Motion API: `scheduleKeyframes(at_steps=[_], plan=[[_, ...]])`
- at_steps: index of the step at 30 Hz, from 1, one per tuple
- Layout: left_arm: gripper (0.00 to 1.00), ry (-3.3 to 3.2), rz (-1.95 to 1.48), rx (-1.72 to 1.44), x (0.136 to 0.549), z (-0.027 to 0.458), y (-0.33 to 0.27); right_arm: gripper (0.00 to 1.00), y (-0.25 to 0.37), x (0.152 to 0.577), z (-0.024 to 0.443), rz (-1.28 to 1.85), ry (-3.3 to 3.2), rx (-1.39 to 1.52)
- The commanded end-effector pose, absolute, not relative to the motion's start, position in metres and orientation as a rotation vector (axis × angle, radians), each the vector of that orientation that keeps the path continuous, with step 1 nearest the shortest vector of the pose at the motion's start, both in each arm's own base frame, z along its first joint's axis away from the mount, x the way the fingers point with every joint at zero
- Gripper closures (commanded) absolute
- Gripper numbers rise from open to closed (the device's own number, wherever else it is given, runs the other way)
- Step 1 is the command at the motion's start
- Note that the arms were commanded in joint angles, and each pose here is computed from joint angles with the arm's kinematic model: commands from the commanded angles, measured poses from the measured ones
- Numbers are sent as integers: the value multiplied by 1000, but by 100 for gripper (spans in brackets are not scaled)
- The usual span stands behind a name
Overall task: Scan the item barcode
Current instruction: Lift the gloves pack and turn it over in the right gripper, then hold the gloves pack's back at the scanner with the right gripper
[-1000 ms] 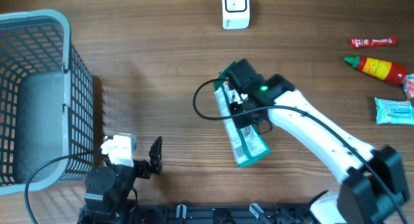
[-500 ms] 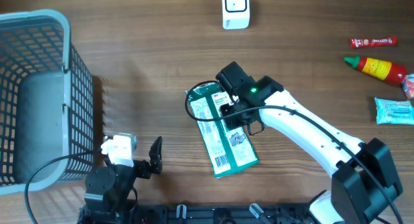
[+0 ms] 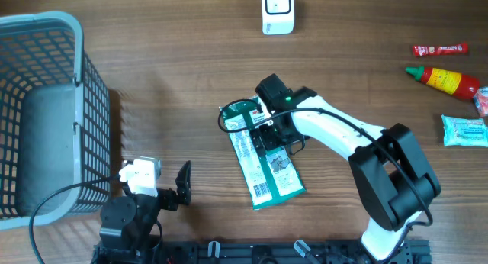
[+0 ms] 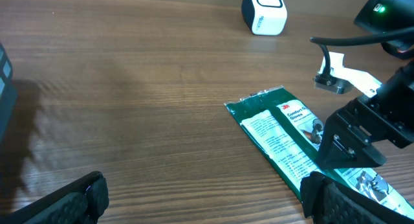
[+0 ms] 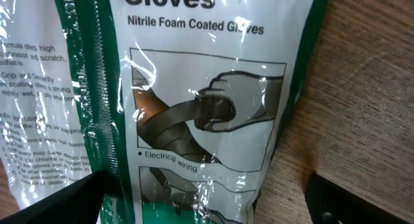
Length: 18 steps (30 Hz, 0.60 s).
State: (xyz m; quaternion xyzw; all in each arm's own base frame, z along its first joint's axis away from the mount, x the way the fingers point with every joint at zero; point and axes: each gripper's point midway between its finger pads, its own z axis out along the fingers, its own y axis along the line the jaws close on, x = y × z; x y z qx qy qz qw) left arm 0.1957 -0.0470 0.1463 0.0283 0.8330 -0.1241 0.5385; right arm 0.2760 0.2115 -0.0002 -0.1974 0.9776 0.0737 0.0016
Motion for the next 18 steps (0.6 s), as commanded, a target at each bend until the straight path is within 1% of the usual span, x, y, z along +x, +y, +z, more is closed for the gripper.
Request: scheduleKeyframes(at_steps=[1, 5, 6, 7, 9, 10, 11, 12, 15, 18], plan=[[0, 1969, -300, 99, 195, 148, -50, 0, 206, 231, -37, 305, 3291, -641], [0, 1968, -300, 99, 195, 148, -50, 0, 191, 214, -48, 151, 3366, -624], [0, 1968, -300, 99, 195, 148, -50, 7, 188, 207, -54, 130, 3395, -610], [0, 1968, -300, 99, 195, 148, -50, 20, 186, 202, -58, 112, 3417, -610], [0, 1968, -300, 99, 195, 148, -50, 48, 186, 188, -68, 132, 3473, -621], [0, 1969, -300, 99, 195, 148, -50, 67, 191, 181, -72, 182, 3501, -626], [0, 1969, -300, 99, 195, 148, -50, 92, 196, 179, -75, 226, 3507, -622], [0, 1969, -300, 99, 195, 148, -50, 96, 200, 180, -77, 265, 3507, -611], [0, 1968, -300, 99, 195, 148, -50, 96, 205, 196, -75, 276, 3461, -560], [0, 1969, -300, 99, 195, 148, -50, 95, 208, 233, -41, 278, 3384, -453]])
